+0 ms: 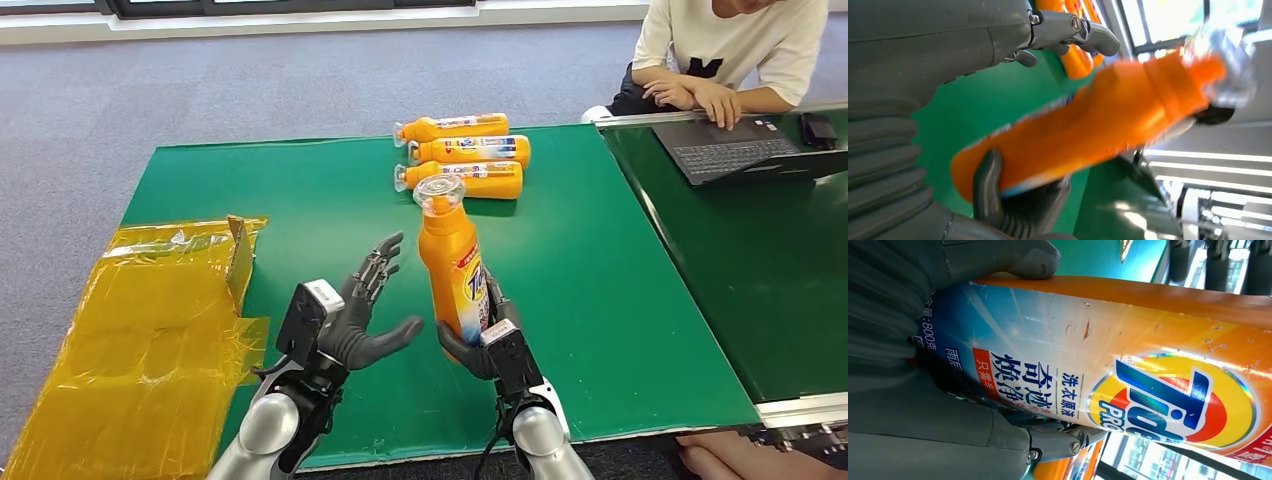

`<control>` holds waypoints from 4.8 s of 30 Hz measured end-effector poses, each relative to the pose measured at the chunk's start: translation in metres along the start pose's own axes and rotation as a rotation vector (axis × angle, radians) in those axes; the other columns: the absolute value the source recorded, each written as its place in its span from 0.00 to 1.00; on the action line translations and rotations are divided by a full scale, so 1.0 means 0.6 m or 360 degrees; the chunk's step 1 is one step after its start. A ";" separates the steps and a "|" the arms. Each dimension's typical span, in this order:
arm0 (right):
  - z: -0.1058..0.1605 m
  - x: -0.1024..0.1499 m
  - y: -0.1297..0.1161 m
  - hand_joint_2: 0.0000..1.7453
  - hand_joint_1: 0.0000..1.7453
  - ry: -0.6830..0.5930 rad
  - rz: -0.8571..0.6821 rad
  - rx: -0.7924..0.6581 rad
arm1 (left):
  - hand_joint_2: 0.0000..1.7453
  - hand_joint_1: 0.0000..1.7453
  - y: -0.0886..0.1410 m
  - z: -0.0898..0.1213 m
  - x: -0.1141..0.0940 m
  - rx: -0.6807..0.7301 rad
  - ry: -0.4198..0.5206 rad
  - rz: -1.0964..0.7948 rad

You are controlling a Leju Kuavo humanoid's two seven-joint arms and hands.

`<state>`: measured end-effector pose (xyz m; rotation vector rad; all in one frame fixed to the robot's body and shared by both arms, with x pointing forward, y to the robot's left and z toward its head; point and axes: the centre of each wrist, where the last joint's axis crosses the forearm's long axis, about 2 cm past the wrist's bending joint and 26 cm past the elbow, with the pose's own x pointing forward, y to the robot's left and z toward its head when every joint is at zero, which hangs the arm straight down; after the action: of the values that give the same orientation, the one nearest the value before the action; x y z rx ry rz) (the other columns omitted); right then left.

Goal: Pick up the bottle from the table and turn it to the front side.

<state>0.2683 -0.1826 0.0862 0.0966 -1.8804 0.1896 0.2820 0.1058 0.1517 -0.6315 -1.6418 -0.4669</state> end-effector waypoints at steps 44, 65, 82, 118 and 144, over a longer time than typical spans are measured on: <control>-0.069 -0.004 0.045 1.00 1.00 -0.0024 0.0725 -0.0224 | 1.00 0.00 -0.004 -0.164 0.014 -0.0206 0.0535 0.0157; -0.087 -0.017 0.079 1.00 1.00 0.0094 0.0660 -0.0125 | 1.00 0.00 -0.002 -0.163 0.013 -0.0183 0.0612 0.0238; -0.111 -0.022 0.092 1.00 1.00 0.0131 0.0624 -0.0065 | 1.00 0.00 -0.007 -0.186 0.027 -0.0015 0.0716 0.0552; -0.121 -0.026 0.102 1.00 0.23 0.0180 0.0580 -0.0005 | 1.00 1.00 0.005 -0.184 0.007 0.0109 0.0648 0.0283; -0.089 0.004 0.036 0.00 0.00 0.0182 0.0880 0.0120 | 1.00 1.00 0.026 -0.139 0.017 0.0124 0.0134 -0.0679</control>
<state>0.3138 -0.1516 0.1027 -0.3800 -1.7483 0.6299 0.3543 0.0671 0.1748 -0.1964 -1.7068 -0.7228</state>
